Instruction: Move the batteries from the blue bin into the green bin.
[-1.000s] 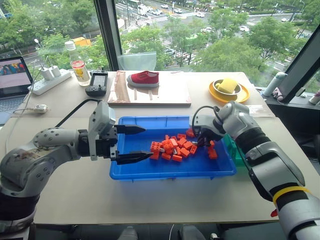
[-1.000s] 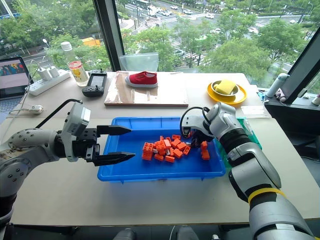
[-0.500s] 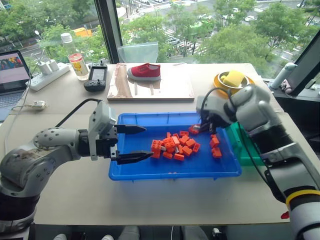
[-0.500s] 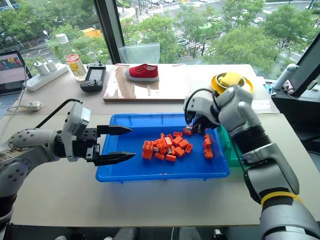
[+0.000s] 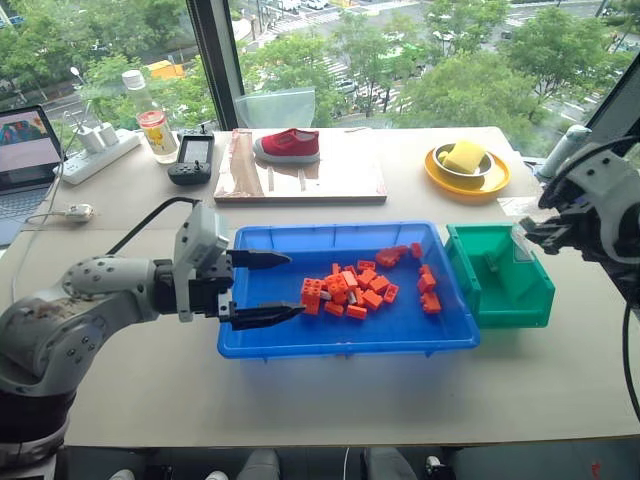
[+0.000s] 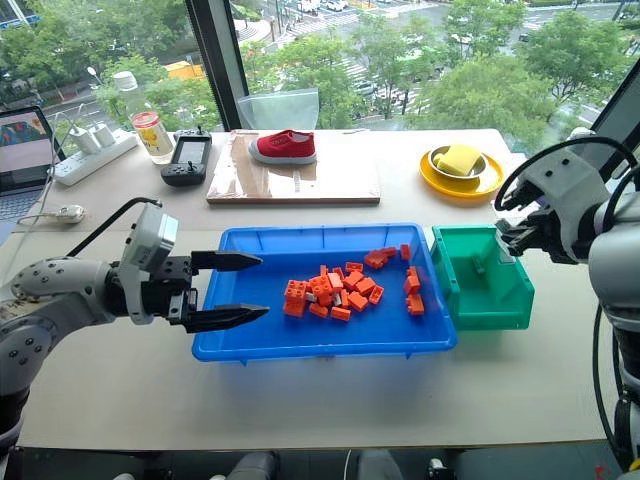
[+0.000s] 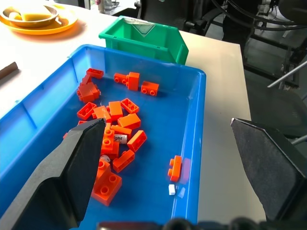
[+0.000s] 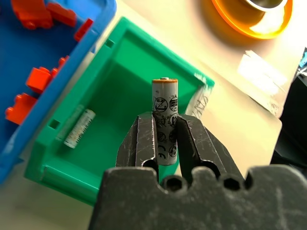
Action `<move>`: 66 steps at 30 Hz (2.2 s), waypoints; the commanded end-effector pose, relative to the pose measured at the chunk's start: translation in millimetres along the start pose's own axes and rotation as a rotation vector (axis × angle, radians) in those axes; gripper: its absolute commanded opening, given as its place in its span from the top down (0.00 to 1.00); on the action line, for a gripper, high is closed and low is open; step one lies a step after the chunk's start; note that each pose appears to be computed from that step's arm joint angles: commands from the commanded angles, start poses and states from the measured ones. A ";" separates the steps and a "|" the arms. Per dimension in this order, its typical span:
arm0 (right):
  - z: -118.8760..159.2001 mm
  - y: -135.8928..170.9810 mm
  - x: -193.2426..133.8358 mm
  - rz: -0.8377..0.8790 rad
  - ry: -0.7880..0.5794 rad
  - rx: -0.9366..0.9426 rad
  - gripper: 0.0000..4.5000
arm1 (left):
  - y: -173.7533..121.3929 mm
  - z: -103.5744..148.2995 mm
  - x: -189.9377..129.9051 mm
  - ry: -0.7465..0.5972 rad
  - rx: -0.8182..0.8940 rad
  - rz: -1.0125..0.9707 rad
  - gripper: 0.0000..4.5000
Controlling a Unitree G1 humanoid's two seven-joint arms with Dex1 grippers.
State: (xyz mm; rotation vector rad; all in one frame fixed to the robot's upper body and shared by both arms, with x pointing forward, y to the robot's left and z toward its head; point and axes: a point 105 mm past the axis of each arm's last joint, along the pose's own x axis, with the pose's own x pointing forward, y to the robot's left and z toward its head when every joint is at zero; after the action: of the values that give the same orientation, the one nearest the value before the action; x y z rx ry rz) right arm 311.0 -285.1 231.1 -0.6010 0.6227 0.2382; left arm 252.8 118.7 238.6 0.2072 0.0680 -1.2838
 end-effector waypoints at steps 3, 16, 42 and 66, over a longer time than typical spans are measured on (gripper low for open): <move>5.9 -4.3 -0.4 -0.030 -0.050 0.004 0.94 | 0.6 12.4 -1.6 -0.040 0.035 0.000 0.00; 0.9 -1.0 13.8 -0.016 -0.061 0.038 0.19 | 5.3 13.2 -5.2 -0.030 0.044 0.038 0.00; 93.9 185.7 50.2 0.585 -0.307 -0.202 0.14 | 28.7 -3.3 -49.1 0.108 0.039 0.231 0.00; 110.3 200.6 86.0 0.558 -0.303 -0.147 0.14 | 24.4 0.3 -42.9 0.095 0.040 0.209 0.00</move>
State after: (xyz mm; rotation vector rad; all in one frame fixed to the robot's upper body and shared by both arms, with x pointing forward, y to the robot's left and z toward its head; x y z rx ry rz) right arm 352.6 -61.9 145.9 -0.4954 0.5324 0.8791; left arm 266.9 168.1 238.7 0.2686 0.1401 -1.0622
